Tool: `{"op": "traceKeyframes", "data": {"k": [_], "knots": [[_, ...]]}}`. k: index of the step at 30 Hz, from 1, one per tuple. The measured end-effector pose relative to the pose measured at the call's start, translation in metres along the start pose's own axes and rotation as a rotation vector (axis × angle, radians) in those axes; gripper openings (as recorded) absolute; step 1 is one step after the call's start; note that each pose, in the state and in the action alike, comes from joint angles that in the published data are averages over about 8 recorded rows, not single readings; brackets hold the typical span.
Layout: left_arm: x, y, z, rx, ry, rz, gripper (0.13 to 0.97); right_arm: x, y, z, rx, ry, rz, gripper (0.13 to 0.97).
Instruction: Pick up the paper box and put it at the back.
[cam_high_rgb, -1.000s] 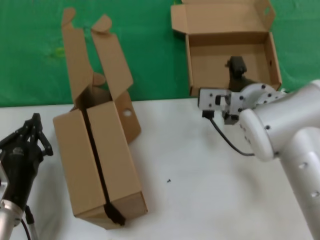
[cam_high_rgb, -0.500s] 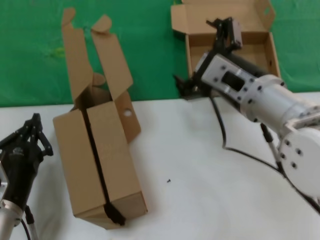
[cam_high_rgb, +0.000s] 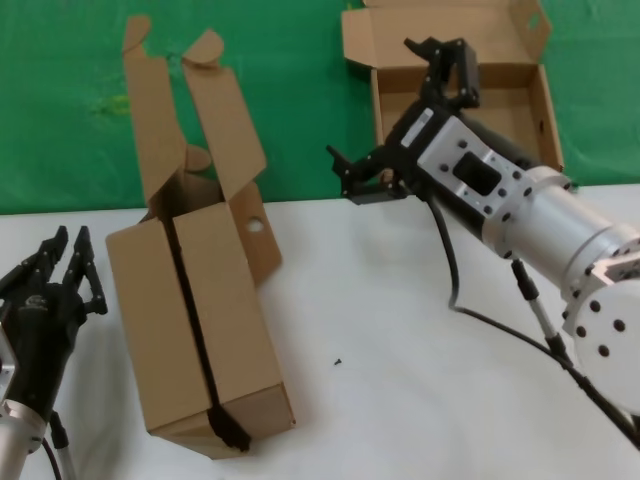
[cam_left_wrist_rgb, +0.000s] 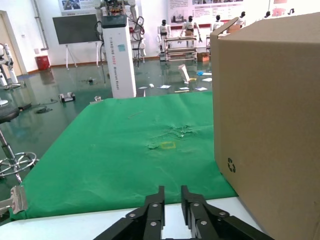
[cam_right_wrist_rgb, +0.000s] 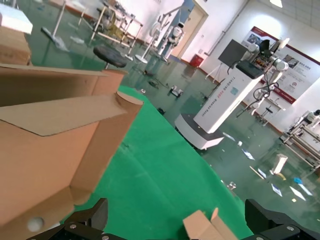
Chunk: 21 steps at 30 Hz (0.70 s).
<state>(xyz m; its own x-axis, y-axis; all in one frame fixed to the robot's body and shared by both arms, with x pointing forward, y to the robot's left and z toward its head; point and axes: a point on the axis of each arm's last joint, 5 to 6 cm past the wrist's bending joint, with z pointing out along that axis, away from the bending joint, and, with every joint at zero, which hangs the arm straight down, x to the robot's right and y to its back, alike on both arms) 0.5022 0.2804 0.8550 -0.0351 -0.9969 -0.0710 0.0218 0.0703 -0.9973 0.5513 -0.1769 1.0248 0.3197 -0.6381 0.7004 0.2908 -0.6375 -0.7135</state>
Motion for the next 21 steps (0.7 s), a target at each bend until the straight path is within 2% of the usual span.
{"op": "traceKeyframes", "data": {"k": [10, 18, 21], "knots": [[0.0000, 0.0000, 0.000, 0.000, 0.000, 0.000, 0.259, -0.011, 0.020, -0.003, 0.058, -0.003, 0.081, 0.966], [0.0000, 0.0000, 0.000, 0.000, 0.000, 0.000, 0.425, -0.019, 0.038, -0.008, 0.092, 0.013, 0.158, 0.966], [0.0000, 0.0000, 0.000, 0.000, 0.000, 0.000, 0.425, -0.022, 0.045, -0.010, 0.100, 0.023, 0.189, 0.966]]}}
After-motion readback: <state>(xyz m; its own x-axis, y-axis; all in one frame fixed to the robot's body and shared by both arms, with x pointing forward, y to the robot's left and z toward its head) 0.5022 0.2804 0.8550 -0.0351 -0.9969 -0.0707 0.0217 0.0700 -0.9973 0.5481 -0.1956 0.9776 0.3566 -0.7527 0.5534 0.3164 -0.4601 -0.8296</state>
